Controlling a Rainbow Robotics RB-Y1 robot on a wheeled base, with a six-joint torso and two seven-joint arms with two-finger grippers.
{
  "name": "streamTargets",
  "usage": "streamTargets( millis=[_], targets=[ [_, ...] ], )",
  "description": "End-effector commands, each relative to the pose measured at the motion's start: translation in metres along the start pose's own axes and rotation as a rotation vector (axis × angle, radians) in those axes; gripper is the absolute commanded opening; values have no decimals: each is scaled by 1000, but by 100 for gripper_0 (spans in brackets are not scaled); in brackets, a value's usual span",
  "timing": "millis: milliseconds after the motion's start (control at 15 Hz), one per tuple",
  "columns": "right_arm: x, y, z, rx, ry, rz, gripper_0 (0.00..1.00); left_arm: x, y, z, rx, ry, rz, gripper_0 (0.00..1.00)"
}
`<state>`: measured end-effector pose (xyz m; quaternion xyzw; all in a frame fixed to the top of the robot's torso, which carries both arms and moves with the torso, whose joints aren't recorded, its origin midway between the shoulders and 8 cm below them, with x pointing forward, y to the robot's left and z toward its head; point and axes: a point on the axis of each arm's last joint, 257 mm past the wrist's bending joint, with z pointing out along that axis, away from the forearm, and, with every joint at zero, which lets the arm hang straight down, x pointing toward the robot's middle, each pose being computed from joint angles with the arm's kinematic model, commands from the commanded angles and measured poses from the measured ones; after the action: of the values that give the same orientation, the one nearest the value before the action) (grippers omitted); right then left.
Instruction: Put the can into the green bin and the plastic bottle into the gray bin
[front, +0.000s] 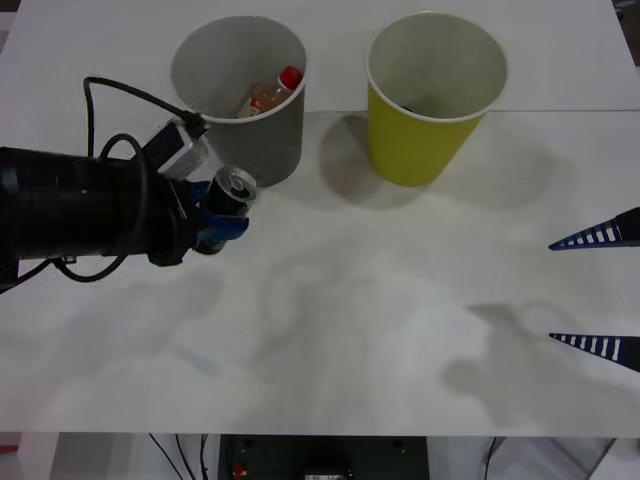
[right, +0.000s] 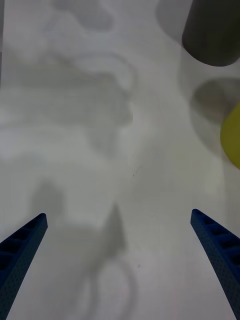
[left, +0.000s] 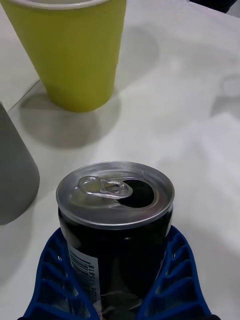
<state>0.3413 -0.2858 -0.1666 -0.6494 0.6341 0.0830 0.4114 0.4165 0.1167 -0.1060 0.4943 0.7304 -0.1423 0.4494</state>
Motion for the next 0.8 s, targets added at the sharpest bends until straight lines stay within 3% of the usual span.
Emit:
streamTargets(
  millis=[67,200,400,533,800],
  targets=[
    [0,0,0,0,0,0,100,-30,1,3,2,0,-27,0],
    [0,0,0,0,0,0,100,-56,3,7,8,-23,-56,0],
    [0,0,0,0,0,0,100,-93,18,18,8,-61,-60,0],
    [0,0,0,0,0,0,100,-108,23,32,4,-30,-22,0],
    [0,0,0,0,0,0,100,-145,30,50,29,-1,-10,1]
  ],
)
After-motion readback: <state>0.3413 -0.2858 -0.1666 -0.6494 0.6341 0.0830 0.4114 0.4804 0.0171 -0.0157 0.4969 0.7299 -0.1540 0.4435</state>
